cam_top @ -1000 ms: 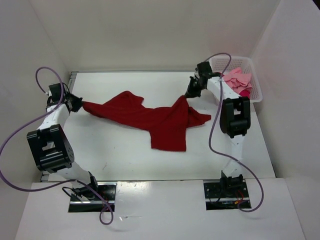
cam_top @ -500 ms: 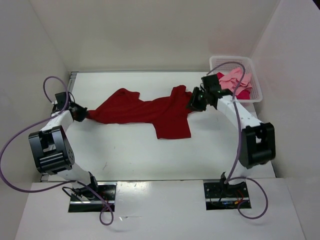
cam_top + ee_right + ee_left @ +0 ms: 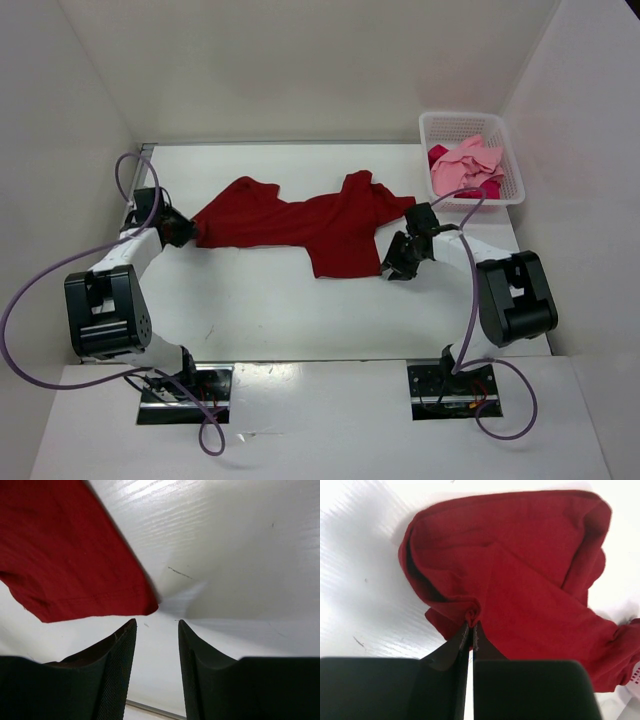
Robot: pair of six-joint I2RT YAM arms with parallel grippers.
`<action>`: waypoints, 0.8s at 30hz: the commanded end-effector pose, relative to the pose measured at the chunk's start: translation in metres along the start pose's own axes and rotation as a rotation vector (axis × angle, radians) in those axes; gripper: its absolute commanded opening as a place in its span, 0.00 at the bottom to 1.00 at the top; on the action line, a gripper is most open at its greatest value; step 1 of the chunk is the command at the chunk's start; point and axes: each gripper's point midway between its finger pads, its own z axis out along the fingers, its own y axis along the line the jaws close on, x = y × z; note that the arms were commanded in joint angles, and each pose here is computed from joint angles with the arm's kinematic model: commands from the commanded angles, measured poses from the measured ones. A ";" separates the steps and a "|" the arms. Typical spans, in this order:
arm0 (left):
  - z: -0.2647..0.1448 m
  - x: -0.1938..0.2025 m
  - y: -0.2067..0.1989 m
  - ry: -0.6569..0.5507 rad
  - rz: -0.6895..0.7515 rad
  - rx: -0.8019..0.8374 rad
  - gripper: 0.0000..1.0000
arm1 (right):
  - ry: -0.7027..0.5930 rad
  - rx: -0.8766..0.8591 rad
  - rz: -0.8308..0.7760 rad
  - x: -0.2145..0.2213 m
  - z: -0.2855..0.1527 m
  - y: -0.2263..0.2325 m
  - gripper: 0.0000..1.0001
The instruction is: Fold and stack the t-shirts
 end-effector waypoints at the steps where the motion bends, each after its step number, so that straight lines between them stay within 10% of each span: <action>1: -0.010 -0.004 -0.005 -0.029 0.030 0.030 0.05 | -0.049 -0.019 -0.003 -0.013 0.008 0.004 0.45; 6: -0.008 0.002 -0.002 -0.016 0.030 0.030 0.05 | -0.053 -0.010 0.010 -0.016 0.019 0.002 0.45; 18: -0.011 0.004 -0.014 -0.019 0.029 0.065 0.05 | -0.035 -0.021 -0.001 -0.023 0.025 0.010 0.00; 24: -0.021 -0.006 -0.067 -0.064 0.097 0.139 0.05 | -0.215 -0.156 -0.088 -0.069 -0.071 0.078 0.00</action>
